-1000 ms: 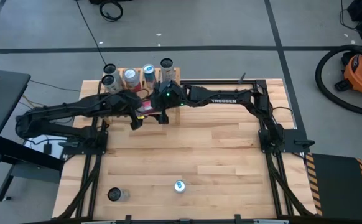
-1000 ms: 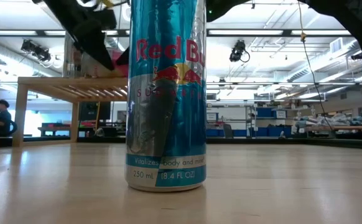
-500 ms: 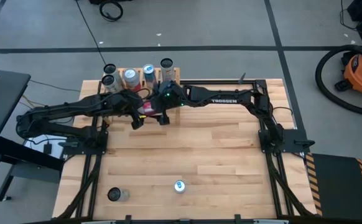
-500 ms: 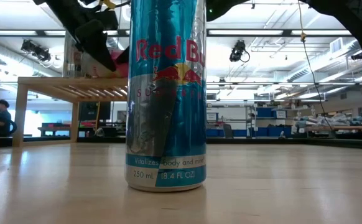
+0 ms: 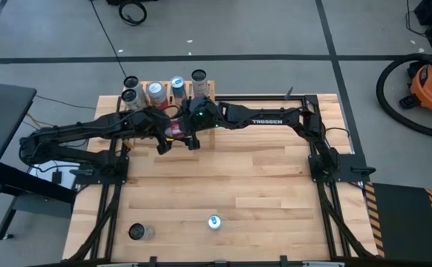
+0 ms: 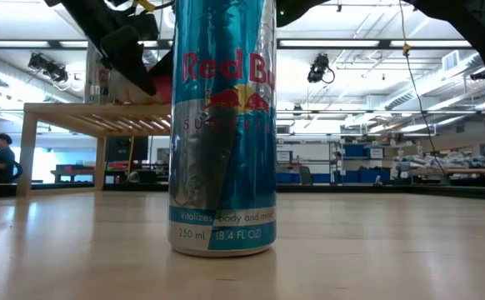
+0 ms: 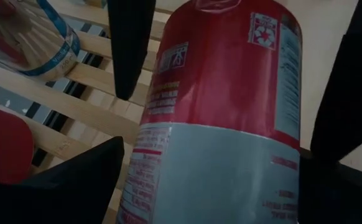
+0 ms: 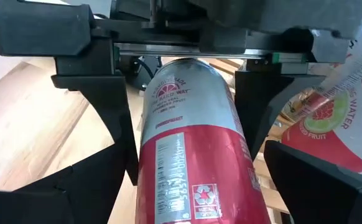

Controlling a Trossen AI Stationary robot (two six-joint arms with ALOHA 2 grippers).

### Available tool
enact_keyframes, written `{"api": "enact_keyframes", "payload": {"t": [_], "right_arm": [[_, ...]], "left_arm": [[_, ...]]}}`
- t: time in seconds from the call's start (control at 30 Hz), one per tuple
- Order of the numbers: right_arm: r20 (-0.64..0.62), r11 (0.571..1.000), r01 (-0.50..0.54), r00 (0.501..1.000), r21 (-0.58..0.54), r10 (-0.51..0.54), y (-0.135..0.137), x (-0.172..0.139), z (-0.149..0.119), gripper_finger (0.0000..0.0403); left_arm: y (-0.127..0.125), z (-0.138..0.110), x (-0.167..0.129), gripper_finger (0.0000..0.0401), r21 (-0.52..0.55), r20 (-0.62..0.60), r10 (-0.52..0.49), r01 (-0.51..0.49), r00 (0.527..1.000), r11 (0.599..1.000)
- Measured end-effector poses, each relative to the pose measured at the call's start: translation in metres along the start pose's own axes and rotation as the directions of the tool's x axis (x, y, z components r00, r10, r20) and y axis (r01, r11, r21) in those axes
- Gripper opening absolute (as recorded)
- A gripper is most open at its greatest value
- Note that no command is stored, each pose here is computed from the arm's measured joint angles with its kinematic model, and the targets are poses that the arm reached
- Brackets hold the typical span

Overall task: Place canned beverage on shelf
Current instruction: Put the pink white soda can on the shelf aligned with the other pink white soda can

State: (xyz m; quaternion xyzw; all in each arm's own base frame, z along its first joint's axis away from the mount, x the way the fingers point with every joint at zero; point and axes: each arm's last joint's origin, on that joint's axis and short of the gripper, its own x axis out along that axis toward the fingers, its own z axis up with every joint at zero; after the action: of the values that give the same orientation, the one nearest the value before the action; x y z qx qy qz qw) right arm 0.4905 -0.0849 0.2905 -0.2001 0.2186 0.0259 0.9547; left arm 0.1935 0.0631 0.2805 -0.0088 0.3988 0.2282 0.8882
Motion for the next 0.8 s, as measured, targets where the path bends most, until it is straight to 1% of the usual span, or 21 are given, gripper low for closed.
{"api": "enact_keyframes", "payload": {"t": [0.07,0.13,0.2,0.27,0.37,0.47,0.53,0.6,0.8], "right_arm": [[-0.006,1.0,0.009,1.0,-0.007,-0.009,0.002,0.0,0.001,0.0387],[-0.041,1.0,0.021,0.999,-0.017,-0.022,0.002,-0.002,0.005,0.0387],[-0.069,1.0,0.01,0.998,-0.022,-0.011,0.003,-0.006,0.01,0.0387],[-0.07,1.0,0.002,0.998,-0.017,-0.003,0.002,-0.008,0.014,0.0387],[-0.043,1.0,0.003,0.999,0.021,-0.002,-0.004,-0.013,0.023,0.0387],[-0.031,0.998,-0.046,0.998,0.038,0.047,-0.006,-0.016,0.023,0.0387],[-0.06,0.997,-0.065,0.996,0.029,0.067,-0.004,-0.014,0.018,0.0387],[-0.063,0.998,-0.067,0.996,0.019,0.068,-0.003,-0.014,0.019,0.0387],[-0.05,0.998,-0.064,0.997,0.013,0.065,-0.006,-0.018,0.03,0.0387]], "left_arm": [[0.0,0.0,0.0,0.0396,0.0,-0.001,-0.001,0.001,1.0,1.0],[0.0,0.0,0.0,0.0396,-0.001,0.002,0.0,0.0,1.0,1.0],[0.0,0.0,0.0,0.0396,-0.002,0.003,0.001,-0.001,1.0,1.0],[0.0,0.0,0.0,0.0396,-0.002,0.003,0.001,-0.001,1.0,1.0],[0.0,0.001,0.0,0.0396,-0.003,0.006,0.001,-0.001,1.0,1.0],[0.0,0.001,0.0,0.0396,-0.006,0.007,0.001,-0.001,1.0,1.0],[0.0,0.001,0.0,0.0396,-0.006,0.007,0.001,-0.001,1.0,1.0],[0.0,0.001,0.0,0.0396,-0.006,0.007,0.001,-0.001,1.0,1.0],[0.0,0.001,0.0,0.0396,-0.006,0.009,0.001,-0.001,1.0,1.0]]}}
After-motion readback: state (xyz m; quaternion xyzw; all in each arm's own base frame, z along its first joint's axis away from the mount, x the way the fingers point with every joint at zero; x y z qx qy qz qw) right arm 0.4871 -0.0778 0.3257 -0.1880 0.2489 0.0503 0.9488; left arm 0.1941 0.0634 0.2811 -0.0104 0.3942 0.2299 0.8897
